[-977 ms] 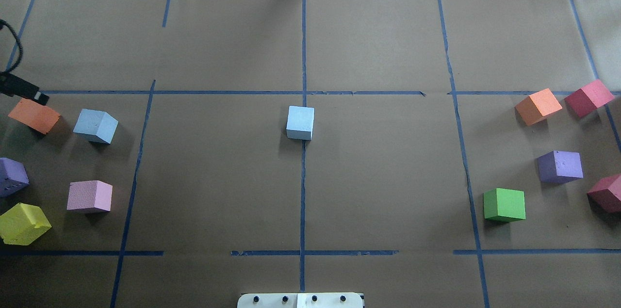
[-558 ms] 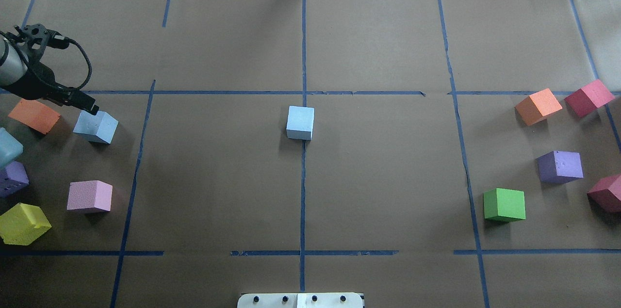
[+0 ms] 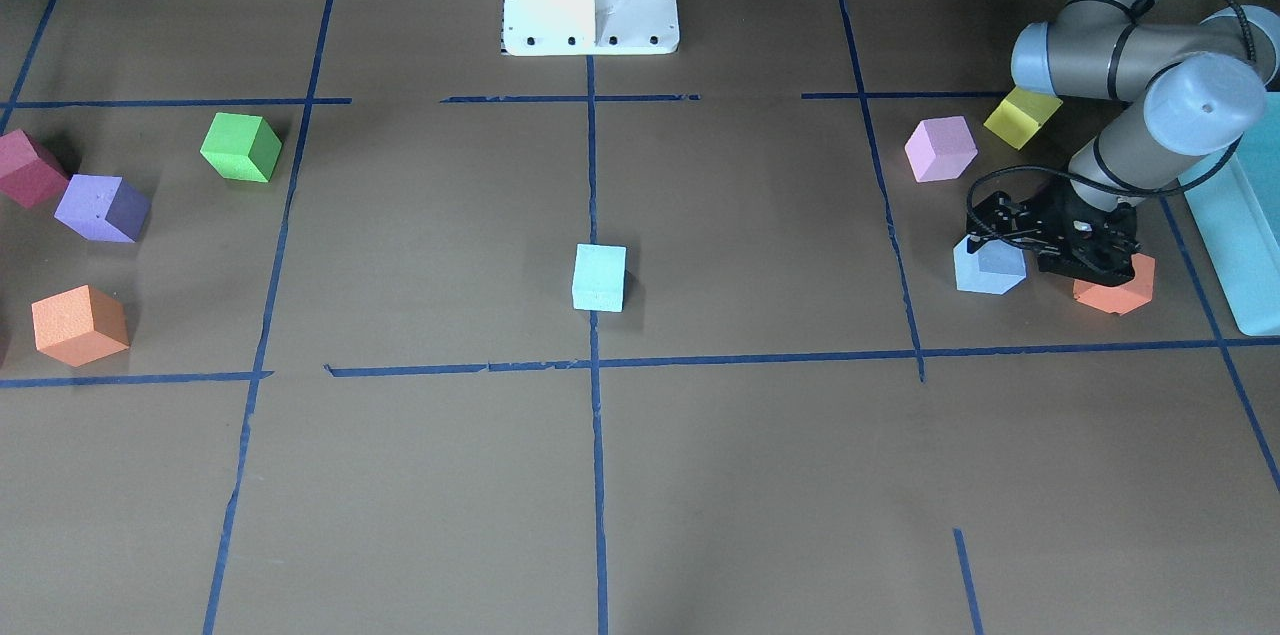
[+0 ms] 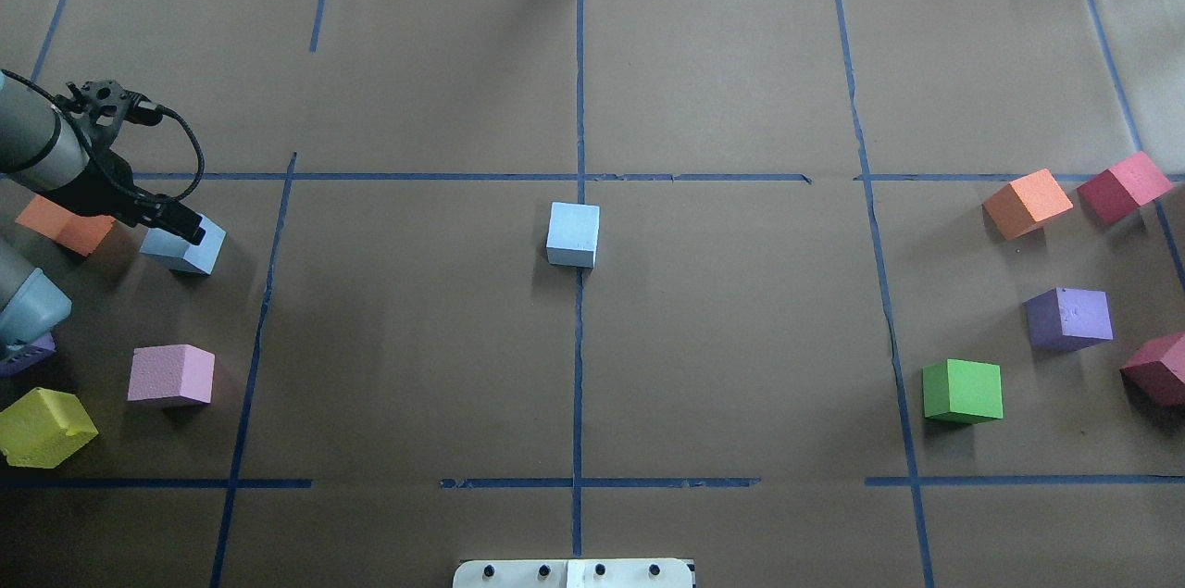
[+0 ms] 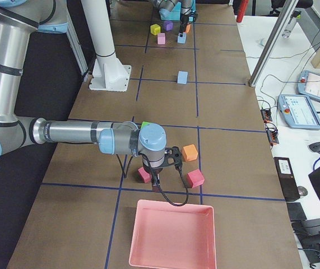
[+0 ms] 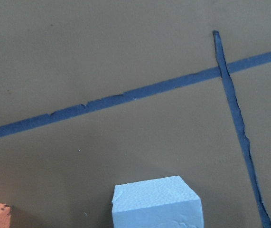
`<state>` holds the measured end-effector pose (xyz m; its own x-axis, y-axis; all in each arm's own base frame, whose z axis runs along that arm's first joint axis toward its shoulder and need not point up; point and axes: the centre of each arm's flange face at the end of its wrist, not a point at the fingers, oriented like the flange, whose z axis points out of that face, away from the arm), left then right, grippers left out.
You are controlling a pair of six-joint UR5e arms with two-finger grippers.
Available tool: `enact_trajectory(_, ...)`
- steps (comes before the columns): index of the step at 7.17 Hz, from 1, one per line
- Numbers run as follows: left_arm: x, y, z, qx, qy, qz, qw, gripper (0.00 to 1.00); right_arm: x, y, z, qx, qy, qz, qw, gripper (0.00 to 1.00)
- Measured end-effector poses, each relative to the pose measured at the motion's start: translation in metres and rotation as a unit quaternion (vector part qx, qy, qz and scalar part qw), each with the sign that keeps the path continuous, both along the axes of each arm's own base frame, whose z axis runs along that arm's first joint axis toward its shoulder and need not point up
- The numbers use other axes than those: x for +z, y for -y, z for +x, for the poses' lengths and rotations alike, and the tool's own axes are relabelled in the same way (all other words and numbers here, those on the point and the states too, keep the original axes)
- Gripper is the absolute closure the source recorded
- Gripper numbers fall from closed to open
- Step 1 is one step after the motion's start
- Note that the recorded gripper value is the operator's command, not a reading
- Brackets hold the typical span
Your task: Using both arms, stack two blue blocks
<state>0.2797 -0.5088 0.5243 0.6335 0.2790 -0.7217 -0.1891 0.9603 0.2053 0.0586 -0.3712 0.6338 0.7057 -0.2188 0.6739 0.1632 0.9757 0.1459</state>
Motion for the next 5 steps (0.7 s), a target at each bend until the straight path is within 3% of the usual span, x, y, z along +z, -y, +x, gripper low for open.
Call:
enact_trajectory(2, 0.011, 0.002, 0.012, 0.007, 0.007, -0.010, 0.9999, 0.00, 0.000, 0.000, 0.000, 0.000, 0.000, 0.000, 1.0000, 0.00)
enact_trajectory(3, 0.016, 0.006, 0.016, 0.007, 0.010, -0.014, 0.9998, 0.38, 0.000, 0.000, 0.000, 0.000, 0.000, 0.000, 1.0000, 0.00)
enact_trajectory(4, 0.017, 0.009, 0.018, 0.007, 0.011, -0.015, 0.9998, 0.67, 0.000, 0.000, 0.000, 0.000, 0.000, 0.000, 1.0000, 0.00)
enact_trajectory(5, 0.014, 0.010, 0.020, 0.007, 0.010, -0.014, 0.9998, 0.72, 0.000, 0.000, 0.000, 0.000, 0.000, 0.000, 1.0000, 0.00)
